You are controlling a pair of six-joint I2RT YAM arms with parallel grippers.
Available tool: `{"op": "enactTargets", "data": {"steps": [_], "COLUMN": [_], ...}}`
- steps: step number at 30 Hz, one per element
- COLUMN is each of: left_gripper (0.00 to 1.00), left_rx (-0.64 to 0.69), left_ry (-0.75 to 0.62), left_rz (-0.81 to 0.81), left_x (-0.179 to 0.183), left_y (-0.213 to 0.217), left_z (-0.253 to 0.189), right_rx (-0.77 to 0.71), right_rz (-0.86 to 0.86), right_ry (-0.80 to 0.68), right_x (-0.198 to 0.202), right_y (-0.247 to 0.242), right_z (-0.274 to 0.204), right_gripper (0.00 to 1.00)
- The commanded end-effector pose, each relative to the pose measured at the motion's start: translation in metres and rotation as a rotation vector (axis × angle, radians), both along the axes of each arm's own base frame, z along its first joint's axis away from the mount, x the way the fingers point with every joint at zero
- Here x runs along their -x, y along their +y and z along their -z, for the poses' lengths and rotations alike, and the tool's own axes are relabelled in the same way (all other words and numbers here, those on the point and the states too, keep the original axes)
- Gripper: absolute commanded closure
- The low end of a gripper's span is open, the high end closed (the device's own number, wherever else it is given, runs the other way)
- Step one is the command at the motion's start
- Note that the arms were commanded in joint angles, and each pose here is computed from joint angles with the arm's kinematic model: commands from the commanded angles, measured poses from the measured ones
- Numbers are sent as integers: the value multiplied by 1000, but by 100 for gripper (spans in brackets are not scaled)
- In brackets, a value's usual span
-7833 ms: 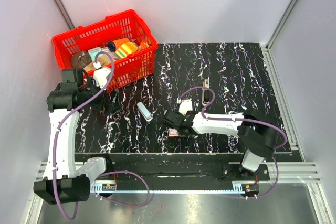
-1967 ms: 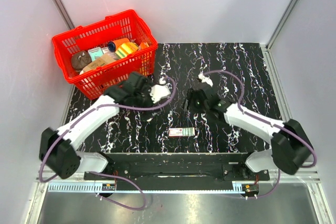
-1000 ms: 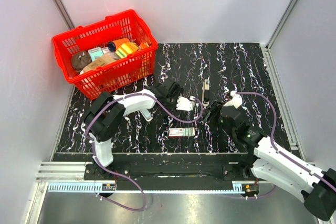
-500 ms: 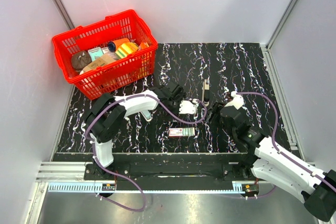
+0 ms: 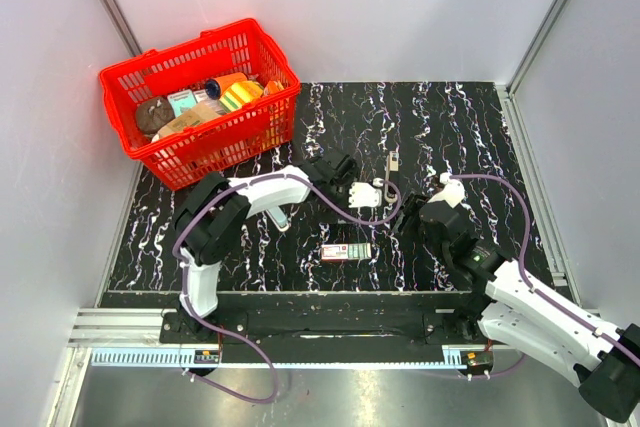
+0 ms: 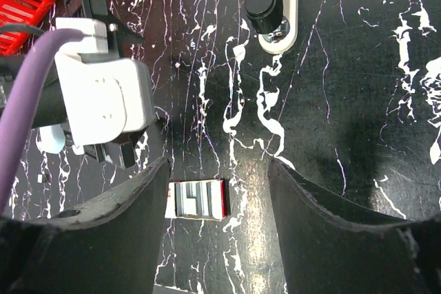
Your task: Unload the staples from the stapler
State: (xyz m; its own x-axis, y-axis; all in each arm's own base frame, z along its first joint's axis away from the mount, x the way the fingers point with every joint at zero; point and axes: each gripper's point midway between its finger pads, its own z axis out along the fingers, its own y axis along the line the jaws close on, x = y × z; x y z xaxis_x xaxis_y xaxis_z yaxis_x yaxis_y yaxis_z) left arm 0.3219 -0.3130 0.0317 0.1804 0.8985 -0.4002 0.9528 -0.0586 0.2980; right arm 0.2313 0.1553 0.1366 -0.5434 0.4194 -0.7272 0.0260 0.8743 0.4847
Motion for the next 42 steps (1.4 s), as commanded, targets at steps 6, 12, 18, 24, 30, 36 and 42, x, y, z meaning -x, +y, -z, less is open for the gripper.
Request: {"op": "enactTargets", "data": {"steps": [6, 12, 18, 24, 30, 36, 42], "left_gripper": [1, 1, 1, 1, 2, 13, 21], "left_rx": [10, 33, 110, 187, 185, 141, 122], "left_ry": [-55, -56, -9, 43, 167, 268, 275], "left_rz": [-106, -176, -185, -185, -274, -459, -564], "left_x": [-34, -51, -42, -27, -7, 5, 1], "left_y": [-9, -3, -11, -17, -12, 1, 5], "left_z": [1, -9, -41, -66, -57, -23, -8], "right_rx": [4, 10, 8, 13, 15, 16, 6], "right_rz": [18, 16, 16, 21, 21, 21, 18], "right_ry": [-54, -51, -52, -57, -53, -59, -60], "right_x": [-6, -7, -8, -7, -8, -9, -8], "right_y": [-2, -2, -1, -4, -3, -3, -1], "right_z": [-22, -22, -24, -26, -25, -28, -29], "right_gripper": [35, 35, 35, 35, 35, 35, 35]}}
